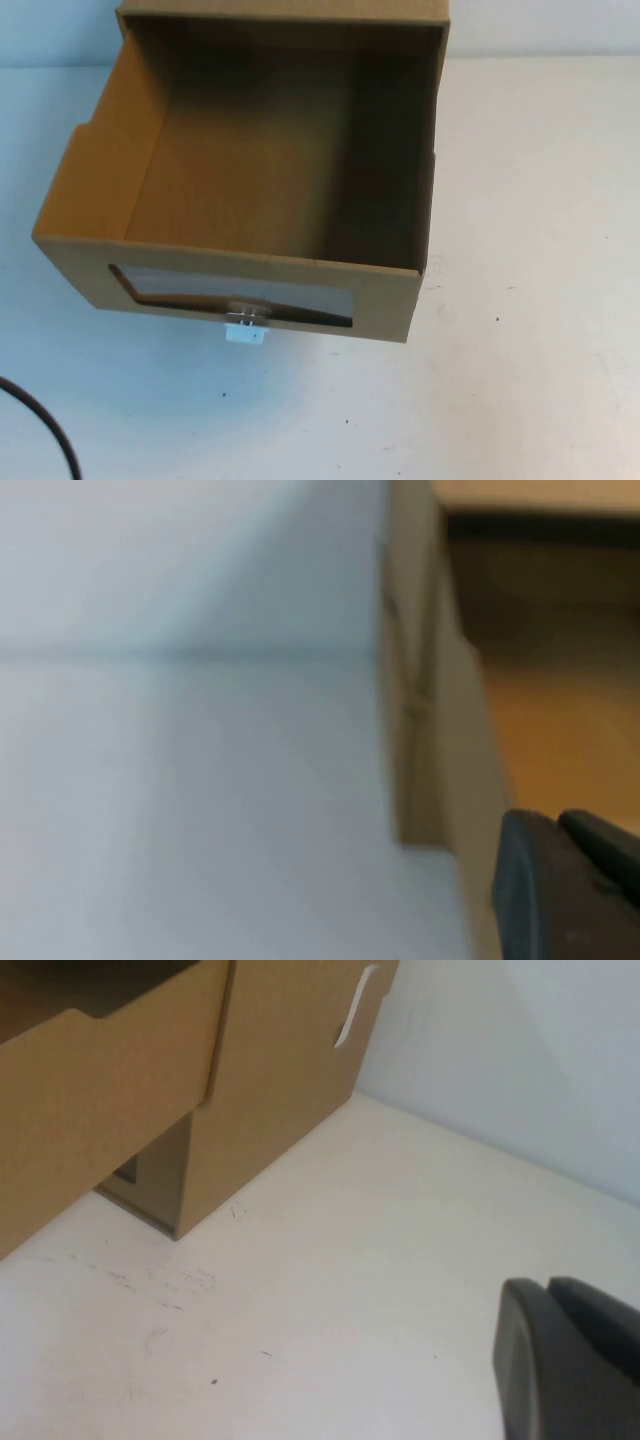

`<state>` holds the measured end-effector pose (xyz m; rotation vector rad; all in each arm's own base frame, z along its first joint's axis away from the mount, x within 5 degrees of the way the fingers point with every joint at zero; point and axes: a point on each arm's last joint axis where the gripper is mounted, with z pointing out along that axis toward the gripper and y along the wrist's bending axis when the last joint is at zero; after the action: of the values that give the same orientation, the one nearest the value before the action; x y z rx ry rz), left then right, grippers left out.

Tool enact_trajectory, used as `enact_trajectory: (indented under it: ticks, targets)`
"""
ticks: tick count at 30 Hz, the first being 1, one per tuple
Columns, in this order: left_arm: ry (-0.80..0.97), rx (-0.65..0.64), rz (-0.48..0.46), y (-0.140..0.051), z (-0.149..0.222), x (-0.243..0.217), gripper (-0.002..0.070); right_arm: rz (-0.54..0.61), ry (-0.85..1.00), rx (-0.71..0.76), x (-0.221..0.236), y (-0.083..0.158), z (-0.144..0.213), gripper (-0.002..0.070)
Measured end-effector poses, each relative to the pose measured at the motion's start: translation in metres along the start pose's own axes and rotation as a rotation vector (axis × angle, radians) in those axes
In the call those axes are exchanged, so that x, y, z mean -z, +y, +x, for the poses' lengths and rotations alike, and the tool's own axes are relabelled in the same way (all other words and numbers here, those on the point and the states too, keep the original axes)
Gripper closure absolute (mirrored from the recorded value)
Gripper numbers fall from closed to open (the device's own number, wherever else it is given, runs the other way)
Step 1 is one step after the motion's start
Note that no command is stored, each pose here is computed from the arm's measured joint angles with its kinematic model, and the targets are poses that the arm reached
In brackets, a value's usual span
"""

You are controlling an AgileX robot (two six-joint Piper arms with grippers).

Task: Open the shoe box
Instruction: 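Pull the top drawer of the cardboard box fully open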

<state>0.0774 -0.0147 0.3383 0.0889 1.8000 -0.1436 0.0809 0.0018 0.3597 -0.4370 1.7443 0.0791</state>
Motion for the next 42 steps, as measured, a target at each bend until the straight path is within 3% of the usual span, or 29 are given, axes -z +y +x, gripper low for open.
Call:
enact_trajectory:
  ticks: [5, 10, 15, 19, 24, 32, 42]
  targets:
    - [-0.201, -0.123, -0.149, 0.008, 0.010, 0.016, 0.0679, 0.000, 0.000, 0.000, 0.000, 0.000, 0.000, 0.0689]
    - [-0.233, -0.172, -0.208, 0.012, 0.067, 0.014, 0.0679, 0.000, 0.000, 0.000, 0.000, 0.000, 0.000, 0.0689]
    - [-0.123, -0.195, -0.133, 0.013, 0.129, -0.003, 0.0679, 0.000, 0.000, 0.000, 0.000, 0.000, 0.000, 0.0689]
    - [-0.043, -0.223, -0.043, 0.010, 0.155, -0.012, 0.0679, 0.000, 0.000, 0.000, 0.000, 0.000, 0.000, 0.0689]
    - [-0.009, -0.203, 0.018, 0.008, 0.161, -0.013, 0.0679, 0.000, 0.000, 0.000, 0.000, 0.000, 0.000, 0.0689]
    - [0.077, -0.082, -0.017, 0.012, 0.169, -0.013, 0.0679, 0.000, 0.000, 0.000, 0.000, 0.000, 0.000, 0.0689]
    - [0.084, -0.063, -0.022, 0.012, 0.169, -0.012, 0.0679, 0.000, 0.000, 0.000, 0.000, 0.000, 0.000, 0.0689]
